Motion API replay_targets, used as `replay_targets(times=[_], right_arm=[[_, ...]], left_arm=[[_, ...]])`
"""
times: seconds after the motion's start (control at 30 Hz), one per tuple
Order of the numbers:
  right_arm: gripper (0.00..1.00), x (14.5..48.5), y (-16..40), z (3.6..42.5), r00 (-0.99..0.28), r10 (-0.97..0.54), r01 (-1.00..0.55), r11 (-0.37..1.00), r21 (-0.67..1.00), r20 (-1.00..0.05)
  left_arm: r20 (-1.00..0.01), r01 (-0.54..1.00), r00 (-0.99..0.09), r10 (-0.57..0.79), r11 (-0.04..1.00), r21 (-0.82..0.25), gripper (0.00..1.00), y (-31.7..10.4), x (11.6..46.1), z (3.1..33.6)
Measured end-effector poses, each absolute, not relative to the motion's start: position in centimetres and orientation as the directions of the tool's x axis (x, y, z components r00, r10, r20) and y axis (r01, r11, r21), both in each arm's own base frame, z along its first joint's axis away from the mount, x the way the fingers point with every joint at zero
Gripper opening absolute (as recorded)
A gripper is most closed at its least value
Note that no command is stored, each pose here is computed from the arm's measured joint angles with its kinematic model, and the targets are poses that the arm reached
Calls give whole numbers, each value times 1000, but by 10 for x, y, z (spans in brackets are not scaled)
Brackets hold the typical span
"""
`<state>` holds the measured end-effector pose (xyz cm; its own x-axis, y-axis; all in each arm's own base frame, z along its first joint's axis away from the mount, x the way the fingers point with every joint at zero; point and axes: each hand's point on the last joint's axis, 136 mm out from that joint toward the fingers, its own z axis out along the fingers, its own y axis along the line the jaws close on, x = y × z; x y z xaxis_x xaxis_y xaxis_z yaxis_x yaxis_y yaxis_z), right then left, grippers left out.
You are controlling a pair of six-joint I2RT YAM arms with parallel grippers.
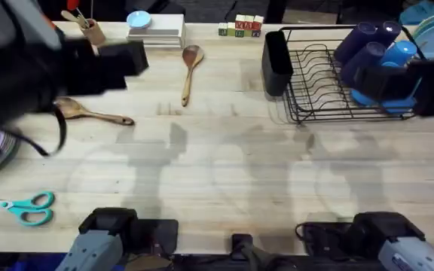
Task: Pick up the spoon on the table one by one and put them onto the rack
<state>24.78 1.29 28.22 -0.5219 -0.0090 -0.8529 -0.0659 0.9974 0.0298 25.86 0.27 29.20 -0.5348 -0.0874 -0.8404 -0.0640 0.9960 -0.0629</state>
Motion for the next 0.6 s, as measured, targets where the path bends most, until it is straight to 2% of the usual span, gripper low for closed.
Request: replay_targets(times=[0.2, 0.37, 0.6], right_arm=[[992, 262, 15, 297, -625, -9, -71, 996, 45, -781], [992, 269, 15, 297, -688, -9, -68, 996, 52, -726], [992, 274, 16, 298, -705, -10, -68, 996, 54, -709]], left_arm=[[-773, -71, -629, -87, 996, -54, 993, 3, 269, 305], [-716, -75, -693, -86, 996, -47, 993, 3, 275, 300], [-677, -78, -731, -86, 996, -43, 993, 3, 279, 289]])
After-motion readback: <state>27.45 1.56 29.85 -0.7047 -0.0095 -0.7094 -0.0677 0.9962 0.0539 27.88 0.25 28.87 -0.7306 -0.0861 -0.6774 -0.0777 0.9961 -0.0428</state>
